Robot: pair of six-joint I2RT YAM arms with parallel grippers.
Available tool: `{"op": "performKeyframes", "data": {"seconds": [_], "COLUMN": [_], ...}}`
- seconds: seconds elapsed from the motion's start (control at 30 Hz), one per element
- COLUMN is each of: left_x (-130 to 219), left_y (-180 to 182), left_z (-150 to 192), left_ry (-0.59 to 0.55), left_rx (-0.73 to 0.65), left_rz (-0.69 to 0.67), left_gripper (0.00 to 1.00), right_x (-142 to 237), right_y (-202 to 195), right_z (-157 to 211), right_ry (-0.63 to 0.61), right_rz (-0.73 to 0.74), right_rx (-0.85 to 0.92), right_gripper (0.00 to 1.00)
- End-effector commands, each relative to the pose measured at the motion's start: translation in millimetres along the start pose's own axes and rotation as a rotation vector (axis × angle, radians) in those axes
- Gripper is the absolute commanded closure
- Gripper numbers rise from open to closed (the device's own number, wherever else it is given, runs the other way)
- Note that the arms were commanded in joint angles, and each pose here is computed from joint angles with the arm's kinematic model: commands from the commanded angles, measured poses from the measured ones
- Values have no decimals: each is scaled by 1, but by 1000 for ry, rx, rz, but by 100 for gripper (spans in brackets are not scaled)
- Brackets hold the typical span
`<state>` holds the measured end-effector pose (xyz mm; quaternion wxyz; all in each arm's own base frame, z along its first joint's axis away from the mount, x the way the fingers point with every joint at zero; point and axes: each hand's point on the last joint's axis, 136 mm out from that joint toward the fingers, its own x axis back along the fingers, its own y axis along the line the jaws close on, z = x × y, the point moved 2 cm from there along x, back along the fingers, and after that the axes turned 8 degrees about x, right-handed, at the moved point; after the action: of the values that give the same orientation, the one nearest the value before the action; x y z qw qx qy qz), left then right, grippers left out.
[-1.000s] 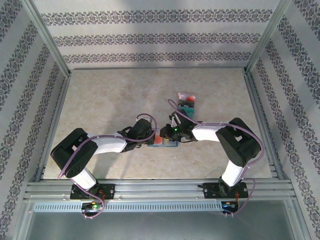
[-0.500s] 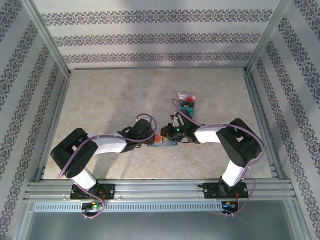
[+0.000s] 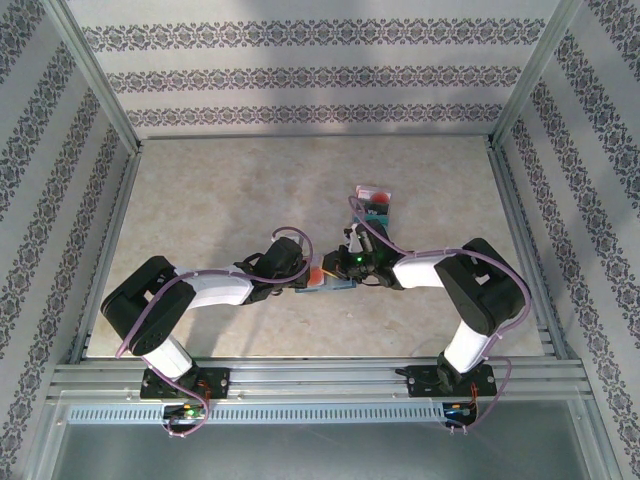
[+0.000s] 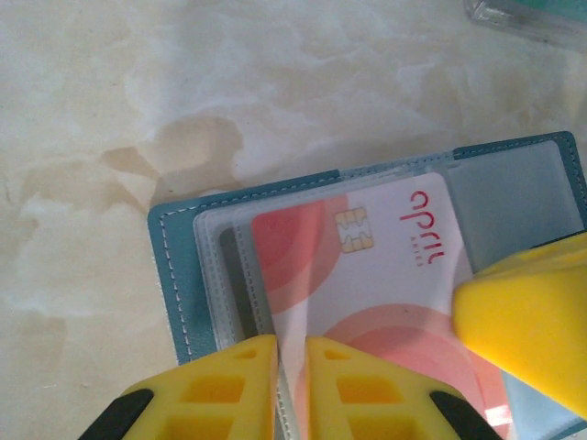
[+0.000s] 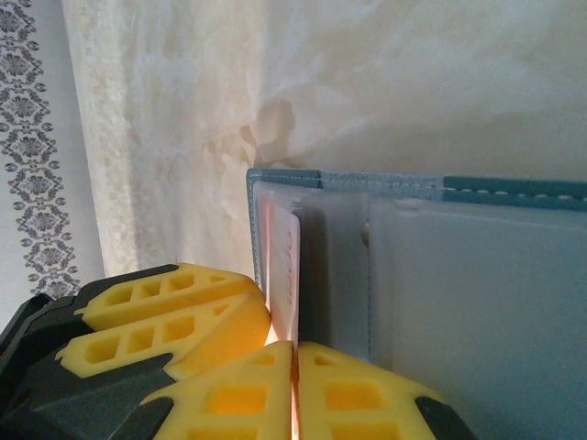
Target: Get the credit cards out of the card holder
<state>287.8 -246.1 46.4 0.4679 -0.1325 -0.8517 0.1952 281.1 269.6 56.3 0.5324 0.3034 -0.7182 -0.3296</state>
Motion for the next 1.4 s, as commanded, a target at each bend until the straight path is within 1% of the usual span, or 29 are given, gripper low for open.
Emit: {"op": "performKeyframes", "data": {"seconds": [0.0, 0.2, 0.4, 0.5, 0.67, 1.0, 1.27, 1.37], "left_x": [-3, -3, -4, -4, -3, 3, -11, -17], "left_y": [20, 21, 21, 21, 14, -6, -11, -8], "left_z": [14, 14, 14, 13, 8, -7, -2, 3], "left_ry": [48, 46, 49, 50, 45, 30, 75, 96], "left_rx": [8, 10, 11, 10, 0, -33, -47, -39], "left_rz": [-65, -68, -67, -67, -45, 2, 22, 14], "left_gripper": [85, 85, 86, 86, 86, 85, 85, 85], "right_x": [8, 11, 14, 15, 13, 16, 14, 11], "right_y": [7, -1, -3, -3, -5, -5, -1, 1], "right_z": [-7, -6, -8, -9, -9, -9, -9, -8], "right_ry": [-33, -40, -48, -50, -45, -47, -46, -39], "right_rz": [-39, -24, -23, -26, -24, -28, -42, -52], "right_rx": [20, 6, 0, 0, -9, -6, -3, -5], "right_gripper": [91, 91, 87, 87, 87, 92, 91, 89]}}
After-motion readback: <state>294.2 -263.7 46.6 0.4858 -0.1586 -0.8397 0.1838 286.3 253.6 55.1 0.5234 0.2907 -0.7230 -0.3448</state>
